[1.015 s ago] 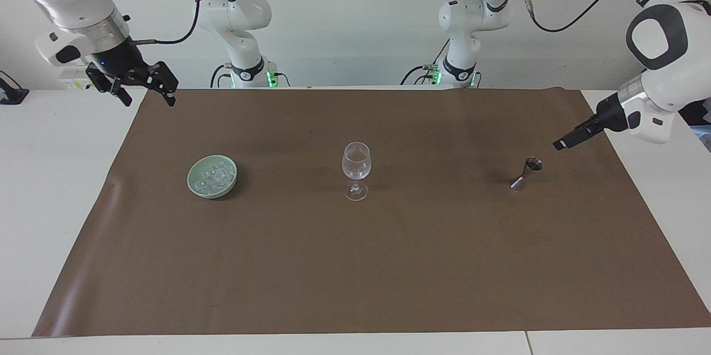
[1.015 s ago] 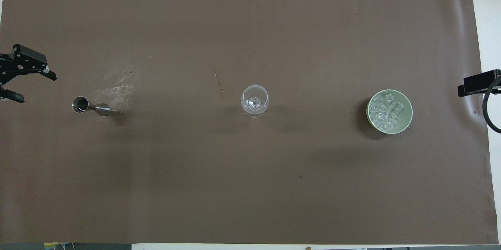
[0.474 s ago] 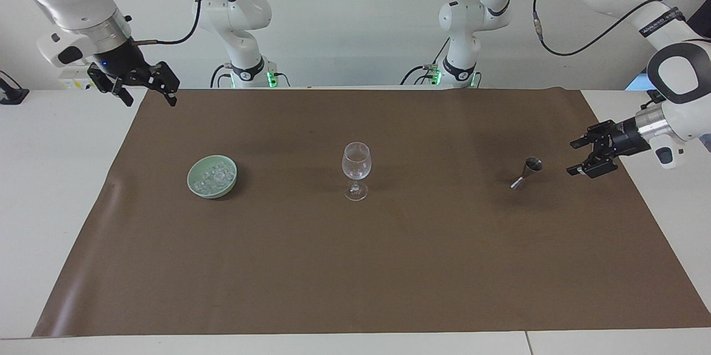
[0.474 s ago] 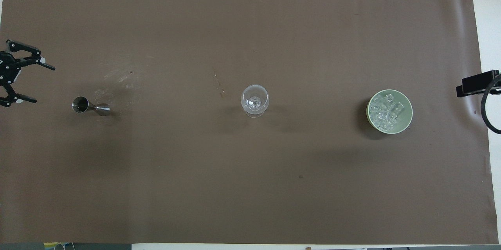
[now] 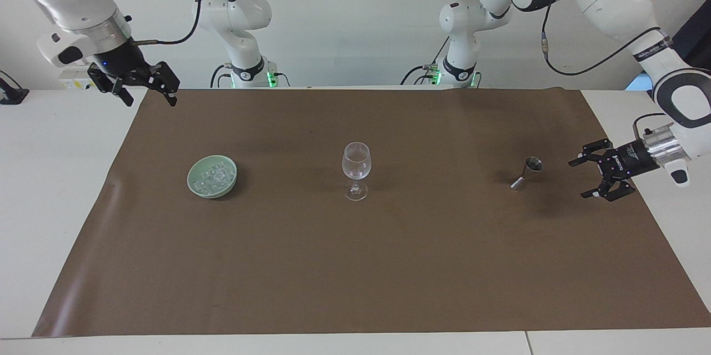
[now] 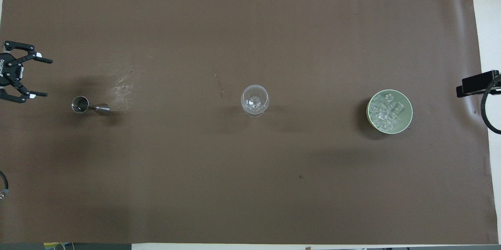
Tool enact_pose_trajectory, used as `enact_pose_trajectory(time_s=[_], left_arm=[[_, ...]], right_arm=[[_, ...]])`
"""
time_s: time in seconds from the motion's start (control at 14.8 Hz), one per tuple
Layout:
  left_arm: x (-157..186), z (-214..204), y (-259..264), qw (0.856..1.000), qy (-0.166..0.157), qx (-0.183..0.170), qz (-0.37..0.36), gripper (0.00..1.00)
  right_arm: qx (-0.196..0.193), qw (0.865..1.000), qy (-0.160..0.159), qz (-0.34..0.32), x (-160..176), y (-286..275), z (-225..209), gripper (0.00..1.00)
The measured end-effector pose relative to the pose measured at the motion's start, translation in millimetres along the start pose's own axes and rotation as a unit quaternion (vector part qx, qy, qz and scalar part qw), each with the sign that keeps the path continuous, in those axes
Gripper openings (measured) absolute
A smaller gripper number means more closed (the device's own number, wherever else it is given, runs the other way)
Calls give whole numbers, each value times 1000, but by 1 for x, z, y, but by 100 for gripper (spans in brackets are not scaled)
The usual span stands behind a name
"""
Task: Pour wine and add ice with both arms
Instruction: 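Reach the left gripper toward the silver jigger cup, then close the left gripper around the silver jigger cup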
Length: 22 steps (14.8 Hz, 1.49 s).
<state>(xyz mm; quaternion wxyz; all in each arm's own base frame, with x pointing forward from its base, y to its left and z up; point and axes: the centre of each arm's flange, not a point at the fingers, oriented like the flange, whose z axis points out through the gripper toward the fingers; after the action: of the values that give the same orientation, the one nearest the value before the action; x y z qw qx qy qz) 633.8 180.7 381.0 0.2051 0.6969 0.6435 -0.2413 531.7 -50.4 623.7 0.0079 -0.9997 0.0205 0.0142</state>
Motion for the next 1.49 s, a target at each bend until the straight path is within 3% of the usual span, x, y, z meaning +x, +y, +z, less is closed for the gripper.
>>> enact_pose_trajectory(time_s=[0.2, 0.41, 0.74, 1.02, 1.22, 1.49], left_arm=[[23, 22, -23, 999, -12, -15, -42, 100], [34, 39, -62, 995, -55, -24, -83, 100], [46, 60, -115, 984, -115, -80, -109, 100], [49, 93, -144, 961, -165, -155, -159, 100], [45, 111, -165, 944, -199, -189, -183, 100], [37, 133, -174, 928, -208, -238, -198, 100]], right_arm=[[0, 1000, 0, 0, 0, 0, 0, 100], [0, 1000, 0, 0, 0, 0, 0, 100], [0, 1000, 0, 0, 0, 0, 0, 100], [0, 1000, 0, 0, 0, 0, 0, 100], [0, 1000, 0, 0, 0, 0, 0, 100], [0, 1000, 0, 0, 0, 0, 0, 100]])
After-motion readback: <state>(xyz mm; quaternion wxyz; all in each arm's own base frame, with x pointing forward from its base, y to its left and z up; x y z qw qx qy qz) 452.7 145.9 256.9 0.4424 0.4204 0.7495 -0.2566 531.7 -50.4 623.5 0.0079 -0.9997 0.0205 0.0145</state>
